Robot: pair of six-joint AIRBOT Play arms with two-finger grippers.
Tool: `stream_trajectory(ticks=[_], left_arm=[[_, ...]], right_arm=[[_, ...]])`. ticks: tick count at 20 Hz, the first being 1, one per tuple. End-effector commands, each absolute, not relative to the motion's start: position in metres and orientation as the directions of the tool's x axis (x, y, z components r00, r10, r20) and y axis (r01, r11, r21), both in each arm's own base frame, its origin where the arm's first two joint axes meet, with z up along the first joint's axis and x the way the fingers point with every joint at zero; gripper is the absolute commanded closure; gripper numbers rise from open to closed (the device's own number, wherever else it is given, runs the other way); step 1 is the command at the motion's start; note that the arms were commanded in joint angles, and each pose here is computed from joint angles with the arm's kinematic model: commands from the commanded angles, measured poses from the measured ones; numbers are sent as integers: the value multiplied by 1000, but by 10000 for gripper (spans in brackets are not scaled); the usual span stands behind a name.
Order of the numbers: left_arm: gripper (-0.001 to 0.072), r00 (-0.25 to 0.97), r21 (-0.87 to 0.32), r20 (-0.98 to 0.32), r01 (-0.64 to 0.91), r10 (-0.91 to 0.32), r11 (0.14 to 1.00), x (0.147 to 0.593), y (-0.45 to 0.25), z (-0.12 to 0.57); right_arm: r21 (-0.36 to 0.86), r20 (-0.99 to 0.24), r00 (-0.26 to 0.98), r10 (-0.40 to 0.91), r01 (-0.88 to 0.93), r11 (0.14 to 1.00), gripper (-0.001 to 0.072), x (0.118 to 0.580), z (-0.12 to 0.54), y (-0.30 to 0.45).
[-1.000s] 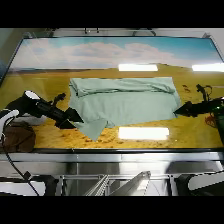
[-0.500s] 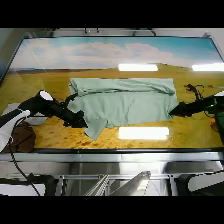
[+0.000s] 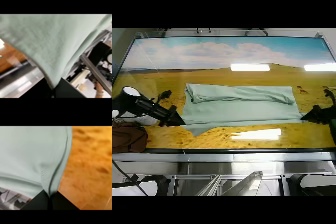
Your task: Fold the shirts.
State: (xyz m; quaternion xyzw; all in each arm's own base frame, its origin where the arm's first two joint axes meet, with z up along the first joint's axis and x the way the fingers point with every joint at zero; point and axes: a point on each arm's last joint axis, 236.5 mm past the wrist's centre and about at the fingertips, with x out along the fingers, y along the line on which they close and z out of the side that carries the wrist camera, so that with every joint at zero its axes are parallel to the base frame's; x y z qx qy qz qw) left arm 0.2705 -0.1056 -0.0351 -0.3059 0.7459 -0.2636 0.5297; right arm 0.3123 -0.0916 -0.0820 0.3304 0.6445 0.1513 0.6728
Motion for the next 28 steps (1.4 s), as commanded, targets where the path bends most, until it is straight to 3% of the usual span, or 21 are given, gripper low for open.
stream_trajectory(ticks=[1,3,7,10,15,23,24,25,26,27,28], left_arm=[[683,-250,-737,-584,-236,-773,633,253,-79,-2],[683,-238,-743,-583,-230,-777,628,254,-79,3],[684,-116,-853,-499,-112,-859,510,298,-102,29],[683,52,-843,-537,1,-842,537,370,-95,48],[685,171,-816,-564,35,-807,578,453,-71,37],[683,39,-831,-556,1,-831,556,490,-90,-40],[671,30,-832,-555,3,-831,555,493,-92,-47],[481,31,-832,-555,-3,-831,555,497,-92,-52],[410,30,-833,-554,-20,-832,554,501,-91,-55],[410,26,-834,-552,-18,-833,552,503,-91,-52],[410,29,-835,-550,-7,-835,550,506,-86,-43]], right_arm=[[630,-771,122,625,291,720,694,292,-76,-112],[672,-737,152,659,277,687,694,302,-67,-101],[830,-535,415,736,95,550,694,377,-16,-71],[793,-546,509,665,57,607,694,420,-9,-70],[679,-606,596,527,41,733,694,469,-30,-67],[684,-651,507,565,71,726,694,472,-96,-38],[686,-652,504,566,73,724,694,472,-98,-38],[684,-652,503,567,66,727,692,472,-98,-37],[689,-647,499,576,59,723,633,470,-96,-36],[694,-642,491,590,43,719,397,467,-90,-36],[700,-632,483,606,20,714,210,465,-79,-39]])
